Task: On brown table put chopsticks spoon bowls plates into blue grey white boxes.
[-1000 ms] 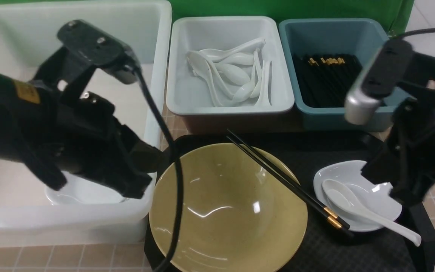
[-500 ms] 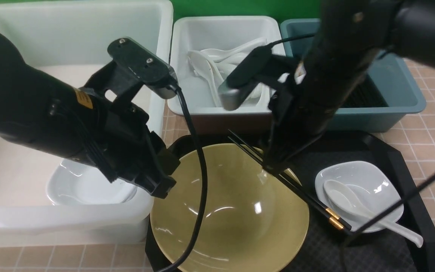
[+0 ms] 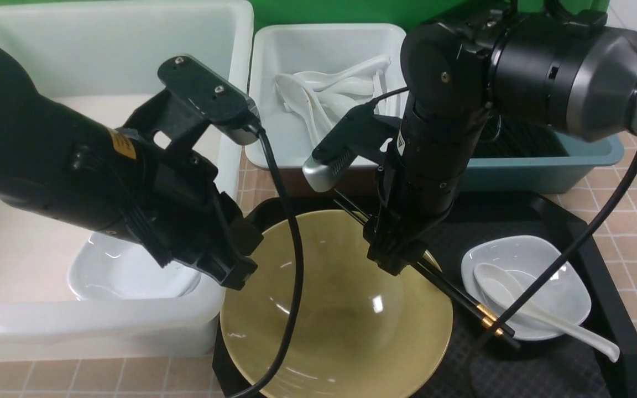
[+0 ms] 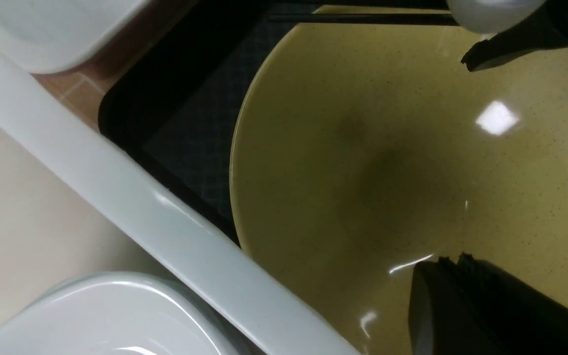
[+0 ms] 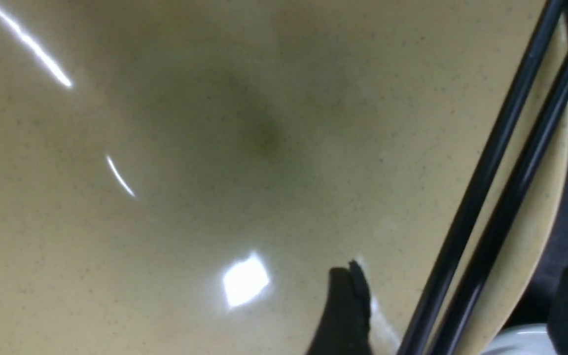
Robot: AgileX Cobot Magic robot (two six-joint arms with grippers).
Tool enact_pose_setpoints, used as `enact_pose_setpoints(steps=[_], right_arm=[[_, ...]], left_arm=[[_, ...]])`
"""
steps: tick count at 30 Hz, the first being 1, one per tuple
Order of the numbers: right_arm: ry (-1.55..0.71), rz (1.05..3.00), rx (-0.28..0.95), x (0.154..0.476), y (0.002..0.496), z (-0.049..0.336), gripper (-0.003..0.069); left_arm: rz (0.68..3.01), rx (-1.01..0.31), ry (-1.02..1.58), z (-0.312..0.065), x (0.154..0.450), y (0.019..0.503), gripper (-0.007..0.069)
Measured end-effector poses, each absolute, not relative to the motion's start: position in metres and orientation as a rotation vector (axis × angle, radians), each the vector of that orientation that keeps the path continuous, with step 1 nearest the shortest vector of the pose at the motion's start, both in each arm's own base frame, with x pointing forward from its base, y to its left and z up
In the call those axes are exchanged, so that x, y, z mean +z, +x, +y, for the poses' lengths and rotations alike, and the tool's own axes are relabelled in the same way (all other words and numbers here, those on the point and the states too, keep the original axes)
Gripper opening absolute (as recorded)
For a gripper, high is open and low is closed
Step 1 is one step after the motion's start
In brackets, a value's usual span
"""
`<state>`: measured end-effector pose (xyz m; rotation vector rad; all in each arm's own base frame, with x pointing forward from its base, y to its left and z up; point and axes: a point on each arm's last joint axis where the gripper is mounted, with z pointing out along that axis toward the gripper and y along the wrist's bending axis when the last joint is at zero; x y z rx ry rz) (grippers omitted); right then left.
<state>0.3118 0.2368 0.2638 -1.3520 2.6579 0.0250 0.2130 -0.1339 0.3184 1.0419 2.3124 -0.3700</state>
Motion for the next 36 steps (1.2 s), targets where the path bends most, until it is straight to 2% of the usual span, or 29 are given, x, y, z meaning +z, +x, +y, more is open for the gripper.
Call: enact_pose_setpoints(steps=[7,10,14,17,23,28,30,36], right_arm=[[-1.341,2.695,0.017,0.252,0.315,0.24,0.0444],[-1.341,2.695,0.019,0.252,0.314,0.241,0.0374],[-1.339,2.697,0.02,0.252,0.314,0.241,0.0211],[-1.336,2.699,0.02,0.251,0.314,0.242,0.0155],[-1.32,2.669,0.02,0.265,0.311,0.238,0.0152],[-1.195,2.567,-0.025,0.307,0.31,0.22,0.0152],[-1.071,2.487,-0.074,0.331,0.32,0.2,0.0152],[-0.747,2.31,-0.097,0.357,0.366,0.151,0.0152]], left_arm=[[2.312,-0.37,1.043,-0.134,0.318,0.213,0.0001],[2.312,-0.37,1.043,-0.134,0.318,0.213,0.0001],[2.312,-0.37,1.043,-0.134,0.318,0.213,0.0001],[2.311,-0.369,1.044,-0.134,0.318,0.213,0.0001],[2.311,-0.369,1.044,-0.134,0.318,0.213,0.0001],[2.271,-0.359,1.013,-0.135,0.32,0.217,0.0001],[2.22,-0.37,0.944,-0.14,0.32,0.228,0.0001],[2.19,-0.51,0.691,-0.163,0.303,0.269,0.0001]])
